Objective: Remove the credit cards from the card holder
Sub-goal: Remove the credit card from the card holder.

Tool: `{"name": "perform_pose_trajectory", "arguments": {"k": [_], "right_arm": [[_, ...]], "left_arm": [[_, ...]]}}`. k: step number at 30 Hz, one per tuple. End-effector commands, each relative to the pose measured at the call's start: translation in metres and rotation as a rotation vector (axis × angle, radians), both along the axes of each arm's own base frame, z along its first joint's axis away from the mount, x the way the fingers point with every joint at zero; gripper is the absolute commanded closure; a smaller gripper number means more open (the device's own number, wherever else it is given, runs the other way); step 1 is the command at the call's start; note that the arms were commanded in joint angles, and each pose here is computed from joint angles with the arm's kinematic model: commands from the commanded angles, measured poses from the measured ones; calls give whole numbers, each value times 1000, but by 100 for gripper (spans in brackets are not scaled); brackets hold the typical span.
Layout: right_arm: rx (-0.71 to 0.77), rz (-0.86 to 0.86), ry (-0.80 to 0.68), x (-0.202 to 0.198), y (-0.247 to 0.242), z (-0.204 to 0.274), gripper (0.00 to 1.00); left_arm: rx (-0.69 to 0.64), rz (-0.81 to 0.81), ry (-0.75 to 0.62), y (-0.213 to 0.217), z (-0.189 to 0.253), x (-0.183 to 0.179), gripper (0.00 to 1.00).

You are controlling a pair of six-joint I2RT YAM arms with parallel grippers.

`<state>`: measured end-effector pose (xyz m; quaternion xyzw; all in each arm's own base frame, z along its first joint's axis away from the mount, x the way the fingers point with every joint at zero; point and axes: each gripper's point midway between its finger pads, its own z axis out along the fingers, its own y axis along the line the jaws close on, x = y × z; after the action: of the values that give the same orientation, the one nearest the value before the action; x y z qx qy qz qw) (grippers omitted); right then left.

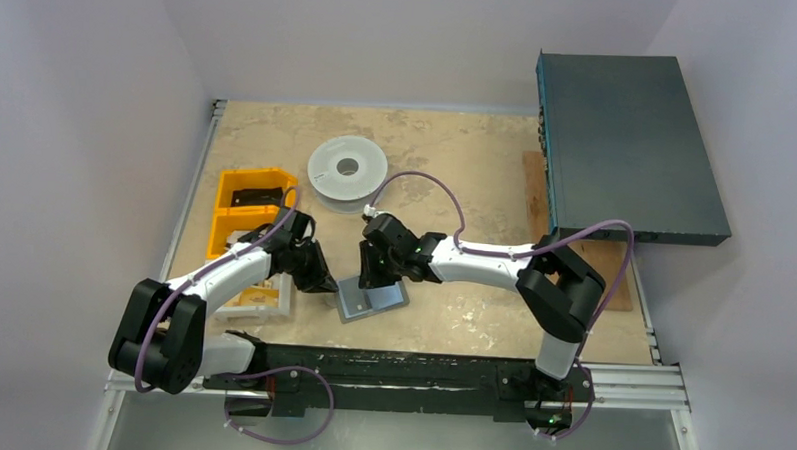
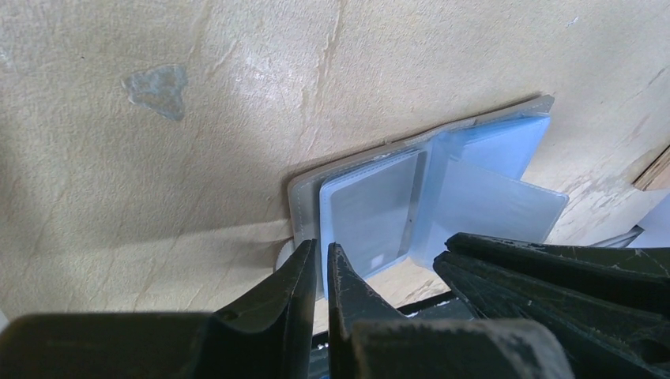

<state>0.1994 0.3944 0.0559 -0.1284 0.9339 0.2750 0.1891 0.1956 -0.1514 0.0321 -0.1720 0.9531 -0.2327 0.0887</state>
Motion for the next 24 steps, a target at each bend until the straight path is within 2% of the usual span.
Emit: {"name": "perform_pose_trajectory", "arguments": {"k": [1,8,17,24], "right_arm": [[0,35,-42,3,12,8,80],[-173,43,-138,1,14,-3,63],[-313,45,-240,-2,20,-3,44],[-376,56,-260,-6,24,-10,42]], "left_arm": [[-12,-22,-36,-3,8,4,90],[40,32,-47,9,14,9,91],[65,60,-174,21,70,39,90],[45,120,-207,39,89,56,90]]}}
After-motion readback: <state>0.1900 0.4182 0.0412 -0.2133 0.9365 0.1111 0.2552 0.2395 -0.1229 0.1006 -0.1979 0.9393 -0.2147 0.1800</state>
